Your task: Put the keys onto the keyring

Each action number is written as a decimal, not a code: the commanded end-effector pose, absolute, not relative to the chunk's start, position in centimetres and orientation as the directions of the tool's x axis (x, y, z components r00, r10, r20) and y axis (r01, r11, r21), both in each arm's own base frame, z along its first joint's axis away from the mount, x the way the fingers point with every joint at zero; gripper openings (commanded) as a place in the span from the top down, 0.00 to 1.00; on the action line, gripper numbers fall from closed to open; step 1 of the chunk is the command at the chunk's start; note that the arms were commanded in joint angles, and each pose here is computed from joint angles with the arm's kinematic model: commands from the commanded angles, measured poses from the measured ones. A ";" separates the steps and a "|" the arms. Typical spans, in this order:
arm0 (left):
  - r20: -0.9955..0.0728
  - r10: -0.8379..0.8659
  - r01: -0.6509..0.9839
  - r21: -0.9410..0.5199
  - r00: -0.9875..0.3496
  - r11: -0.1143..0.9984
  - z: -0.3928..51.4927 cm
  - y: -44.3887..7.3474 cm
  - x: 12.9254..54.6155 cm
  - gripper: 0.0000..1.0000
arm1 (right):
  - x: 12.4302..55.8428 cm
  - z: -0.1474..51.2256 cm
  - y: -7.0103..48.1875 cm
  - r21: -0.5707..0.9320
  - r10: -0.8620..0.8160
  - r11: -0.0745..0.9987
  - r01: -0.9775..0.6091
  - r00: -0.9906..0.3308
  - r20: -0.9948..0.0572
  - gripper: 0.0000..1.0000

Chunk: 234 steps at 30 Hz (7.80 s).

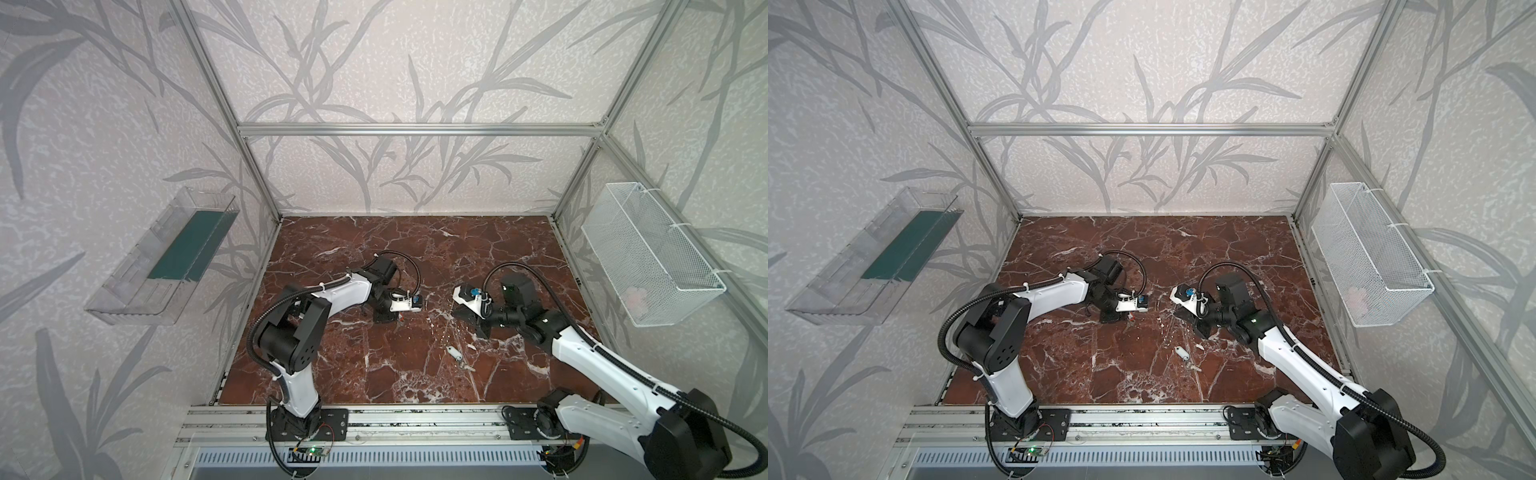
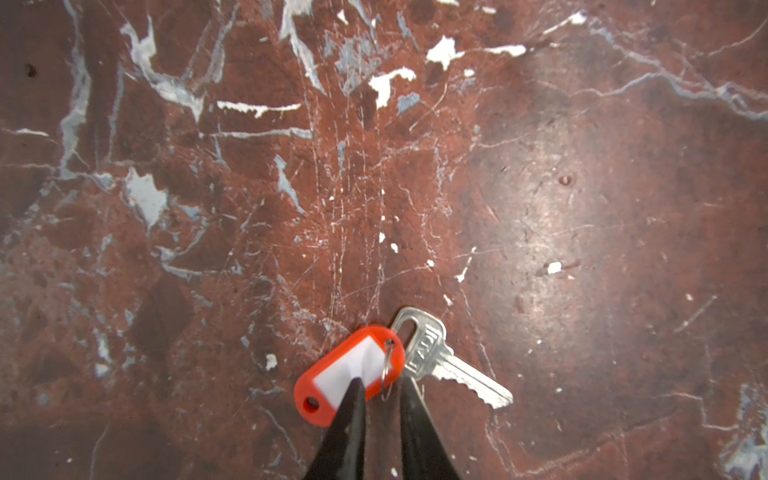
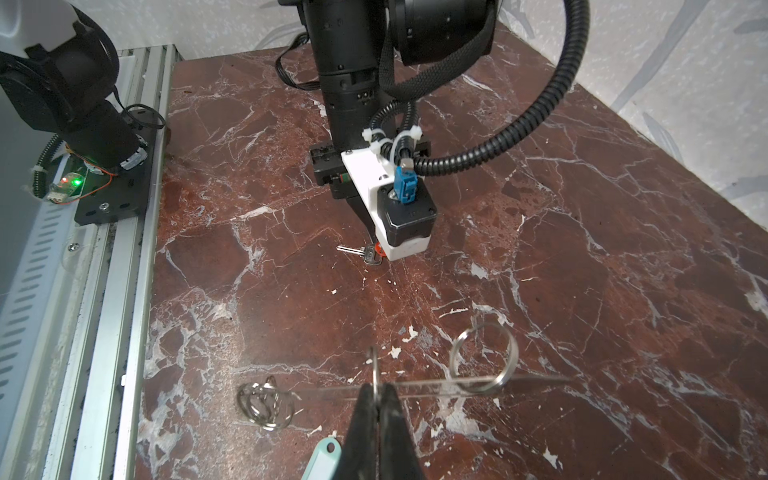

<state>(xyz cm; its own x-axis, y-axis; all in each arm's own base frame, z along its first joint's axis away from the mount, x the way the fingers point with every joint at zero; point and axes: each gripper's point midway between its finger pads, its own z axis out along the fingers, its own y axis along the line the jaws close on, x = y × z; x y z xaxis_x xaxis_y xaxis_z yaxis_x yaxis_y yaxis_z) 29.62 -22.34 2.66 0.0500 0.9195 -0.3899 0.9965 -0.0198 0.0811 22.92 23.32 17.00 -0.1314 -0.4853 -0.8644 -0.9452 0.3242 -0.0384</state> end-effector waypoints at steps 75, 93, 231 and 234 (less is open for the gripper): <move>-0.657 0.651 0.911 -0.140 -0.379 0.389 16.9 -26.5 26.0 1.00 | 24.9 19.1 22.4 -0.101 -0.466 0.447 -0.889 -0.135 -0.874 1.00; -0.727 0.627 0.958 -0.172 -0.280 0.227 22.9 -31.1 23.0 1.00 | 26.5 22.2 23.6 -0.331 -0.488 0.500 -0.800 0.055 -0.871 1.00; -0.728 0.566 0.922 -0.288 -0.387 0.261 23.7 -34.8 24.0 1.00 | 25.0 21.7 24.2 -0.430 -0.467 0.493 -0.756 0.188 -0.864 1.00; -0.708 0.582 0.915 -0.275 -0.400 0.294 23.2 -34.4 24.3 1.00 | 25.0 21.9 24.2 -0.433 -0.460 0.494 -0.754 0.196 -0.866 1.00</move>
